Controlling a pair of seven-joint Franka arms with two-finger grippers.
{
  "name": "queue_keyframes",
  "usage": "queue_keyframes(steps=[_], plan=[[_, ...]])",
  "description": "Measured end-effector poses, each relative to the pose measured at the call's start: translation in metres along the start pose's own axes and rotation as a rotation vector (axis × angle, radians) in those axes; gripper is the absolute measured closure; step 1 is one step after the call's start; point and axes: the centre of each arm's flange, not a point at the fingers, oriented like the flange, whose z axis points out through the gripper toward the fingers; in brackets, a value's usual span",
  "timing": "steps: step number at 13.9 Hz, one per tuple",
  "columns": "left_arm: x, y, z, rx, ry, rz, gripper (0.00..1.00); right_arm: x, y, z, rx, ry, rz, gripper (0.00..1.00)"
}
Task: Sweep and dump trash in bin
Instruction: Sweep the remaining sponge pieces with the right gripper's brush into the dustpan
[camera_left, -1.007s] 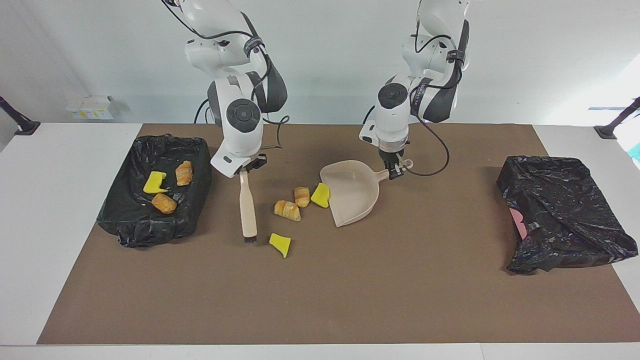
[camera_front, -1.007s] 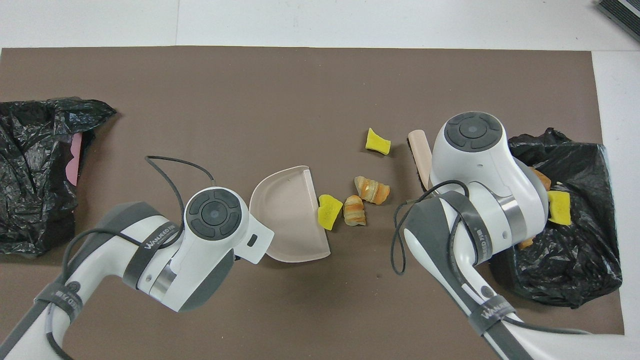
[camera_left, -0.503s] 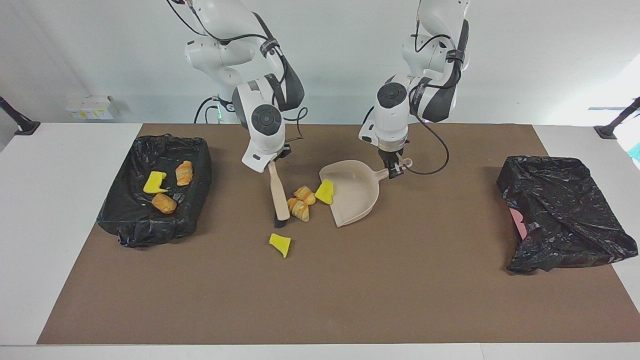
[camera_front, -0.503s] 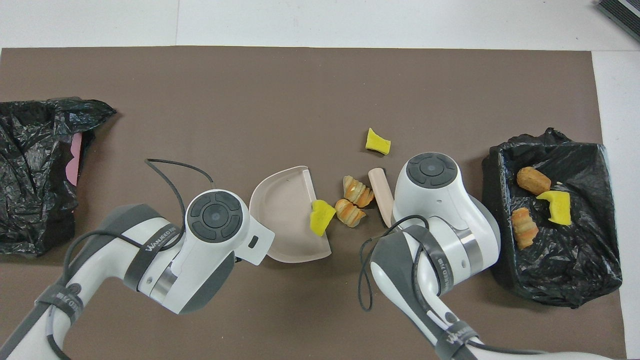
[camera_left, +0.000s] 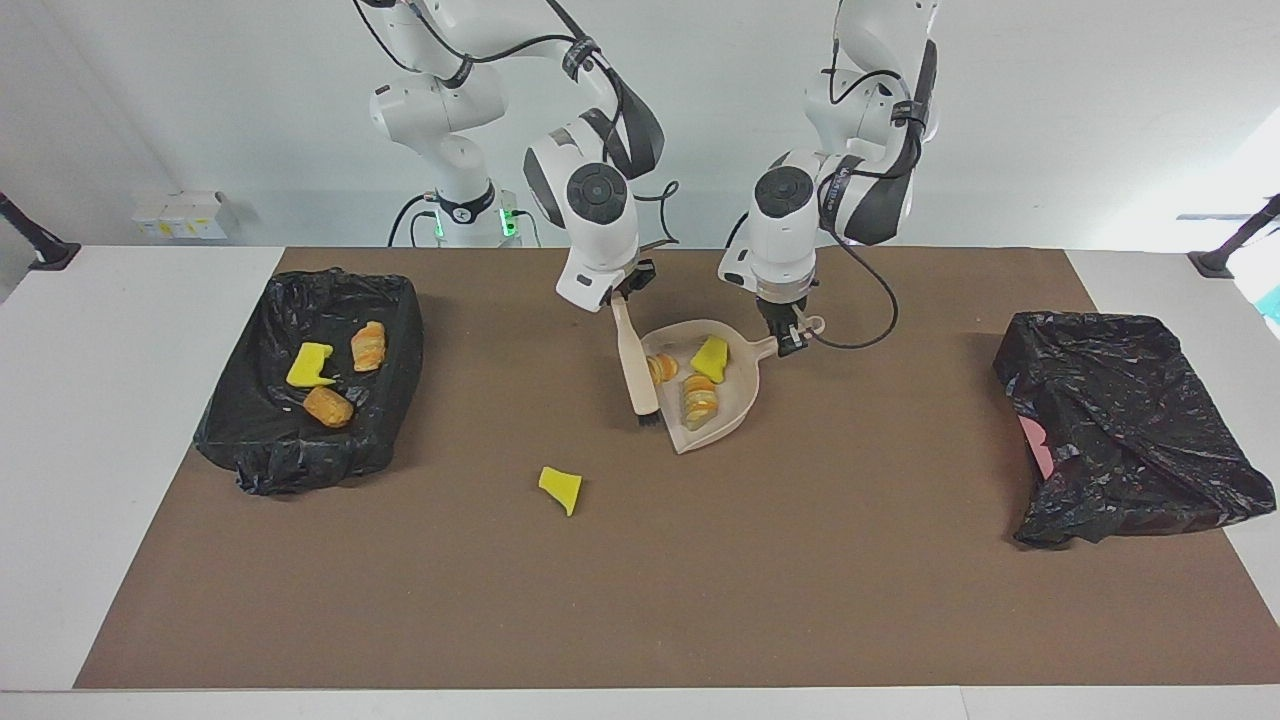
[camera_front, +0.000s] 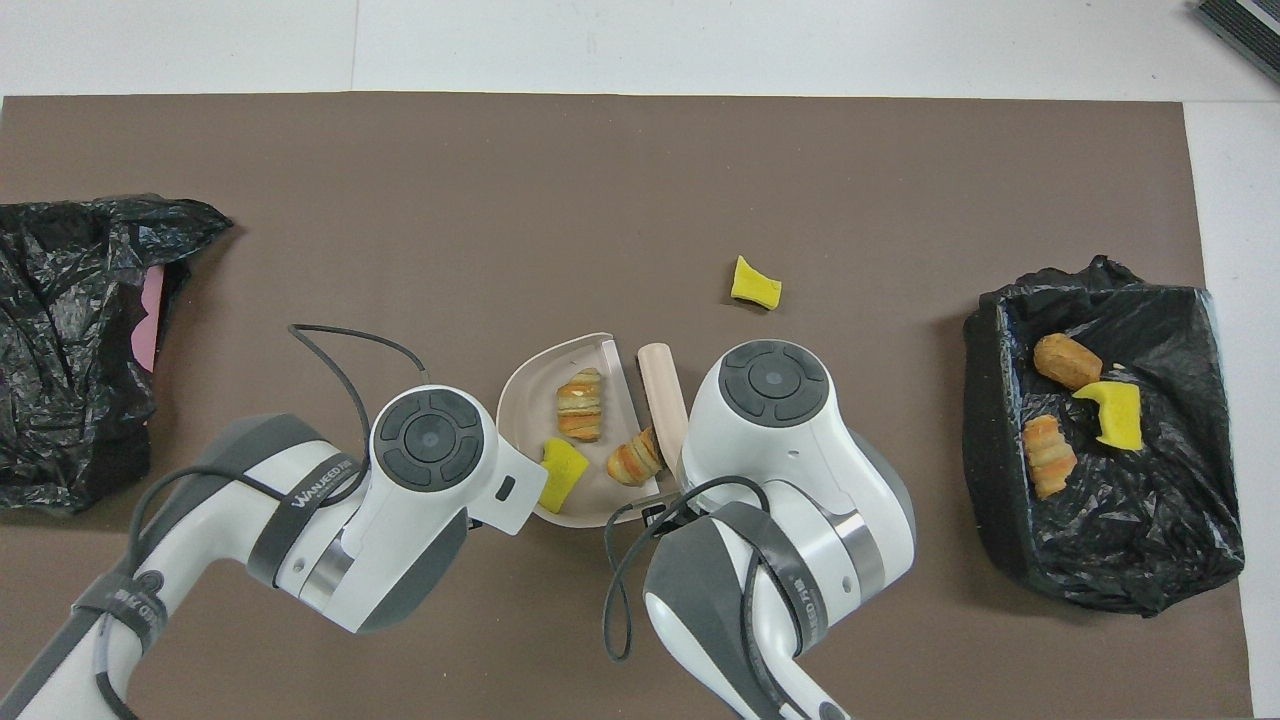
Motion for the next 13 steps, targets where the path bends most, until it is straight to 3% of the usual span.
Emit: queue_keyframes(steps=[3,7,10,13], plan=[[-0.001,0.001,0.002,0.005,0.007,0.000,0.69,0.010,0.016,-0.019,-0.017,0.044,0.019,0.74],[-0.002,0.001,0.002,0.004,0.007,-0.012,0.69,0.049,0.097,-0.047,-0.167,0.137,0.053,0.74],[-0.001,0.002,0.003,0.002,0.004,-0.048,0.69,0.083,0.158,-0.055,-0.247,0.145,0.012,0.74],[-0.001,0.004,0.003,-0.002,-0.002,-0.078,0.69,0.116,0.182,-0.040,-0.301,0.128,0.012,0.74]])
